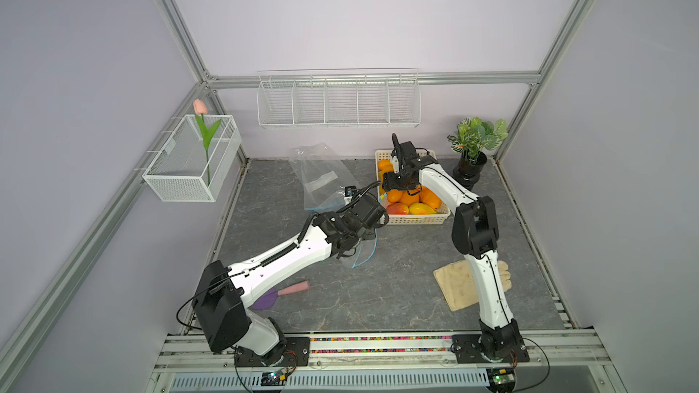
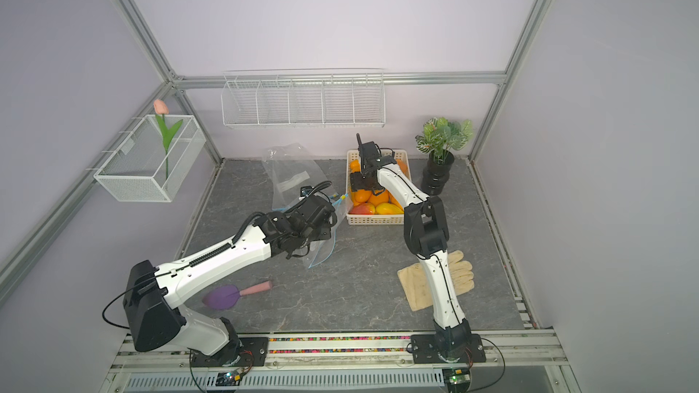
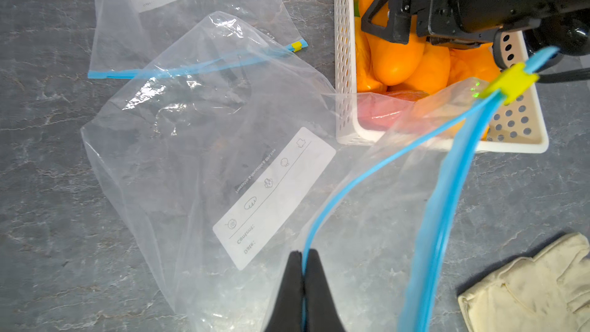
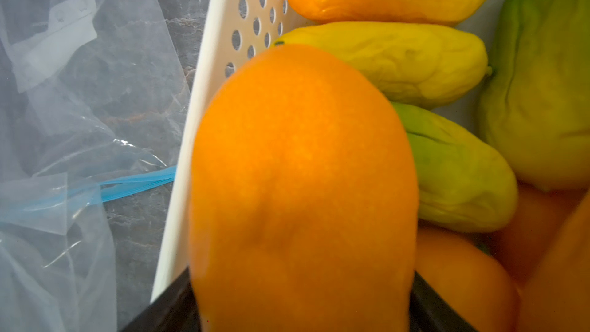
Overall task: Place the mango in a zip-top bag and seal the zipper
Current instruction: Pick up the mango from the basket, then place the mango in the zipper food storage bag.
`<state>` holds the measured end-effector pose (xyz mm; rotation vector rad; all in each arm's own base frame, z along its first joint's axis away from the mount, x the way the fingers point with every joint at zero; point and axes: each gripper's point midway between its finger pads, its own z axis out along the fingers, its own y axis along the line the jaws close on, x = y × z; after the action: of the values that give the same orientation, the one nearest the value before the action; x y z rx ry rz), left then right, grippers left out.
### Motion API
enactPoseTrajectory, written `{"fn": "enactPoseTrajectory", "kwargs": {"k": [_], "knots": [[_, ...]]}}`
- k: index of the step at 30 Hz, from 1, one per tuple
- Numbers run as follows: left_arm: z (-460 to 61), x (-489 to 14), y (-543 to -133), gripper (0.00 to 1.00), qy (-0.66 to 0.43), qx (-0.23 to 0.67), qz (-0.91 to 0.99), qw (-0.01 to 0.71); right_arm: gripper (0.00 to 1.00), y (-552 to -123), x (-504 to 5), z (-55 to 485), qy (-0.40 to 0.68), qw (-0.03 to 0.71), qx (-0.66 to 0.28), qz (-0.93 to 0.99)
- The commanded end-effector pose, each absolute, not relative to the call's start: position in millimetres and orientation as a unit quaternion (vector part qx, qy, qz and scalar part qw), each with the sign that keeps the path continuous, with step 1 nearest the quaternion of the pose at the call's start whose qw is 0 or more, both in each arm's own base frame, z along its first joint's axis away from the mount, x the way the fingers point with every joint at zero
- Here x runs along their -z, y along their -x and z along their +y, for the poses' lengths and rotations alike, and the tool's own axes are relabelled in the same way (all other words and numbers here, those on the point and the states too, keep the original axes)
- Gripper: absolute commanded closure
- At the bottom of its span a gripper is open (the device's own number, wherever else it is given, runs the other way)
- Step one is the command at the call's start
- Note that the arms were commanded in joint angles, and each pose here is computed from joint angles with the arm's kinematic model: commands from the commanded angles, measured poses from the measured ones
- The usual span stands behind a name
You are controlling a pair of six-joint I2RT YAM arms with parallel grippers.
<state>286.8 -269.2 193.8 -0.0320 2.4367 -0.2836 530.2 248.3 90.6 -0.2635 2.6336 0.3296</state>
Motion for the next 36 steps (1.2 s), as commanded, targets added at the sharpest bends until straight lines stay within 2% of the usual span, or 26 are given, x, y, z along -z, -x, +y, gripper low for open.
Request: {"fn": "enactPoseTrajectory", "kwargs": {"k": [1, 5, 9, 13, 18, 24, 36], "knots": [[-281, -212, -297, 1.0, 0.038, 0.159, 0.925, 0.342, 0.37, -522, -147, 243, 0.082, 0.279, -0.134, 0.947], [-287, -219, -304, 1.0, 0.043, 0.181, 0.919, 0.347, 0.48, -506, -196, 234, 0.054, 0.328, -0.174, 0.927], [-294, -221, -309, 1.0, 0.048, 0.191, 0.916, 0.348, 0.53, -473, -244, 222, 0.025, 0.38, -0.218, 0.899], [-303, -221, -314, 1.0, 0.051, 0.207, 0.914, 0.344, 0.55, -427, -283, 217, -0.007, 0.433, -0.295, 0.852], [-314, -228, -323, 1.0, 0.053, 0.224, 0.909, 0.349, 0.56, -368, -307, 224, -0.033, 0.484, -0.383, 0.786], [-324, -233, -328, 1.0, 0.056, 0.242, 0.904, 0.348, 0.56, -335, -301, 256, -0.024, 0.489, -0.43, 0.759], [-322, -249, -323, 1.0, 0.061, 0.269, 0.893, 0.355, 0.55, -345, -249, 275, -0.011, 0.497, -0.378, 0.781]]}}
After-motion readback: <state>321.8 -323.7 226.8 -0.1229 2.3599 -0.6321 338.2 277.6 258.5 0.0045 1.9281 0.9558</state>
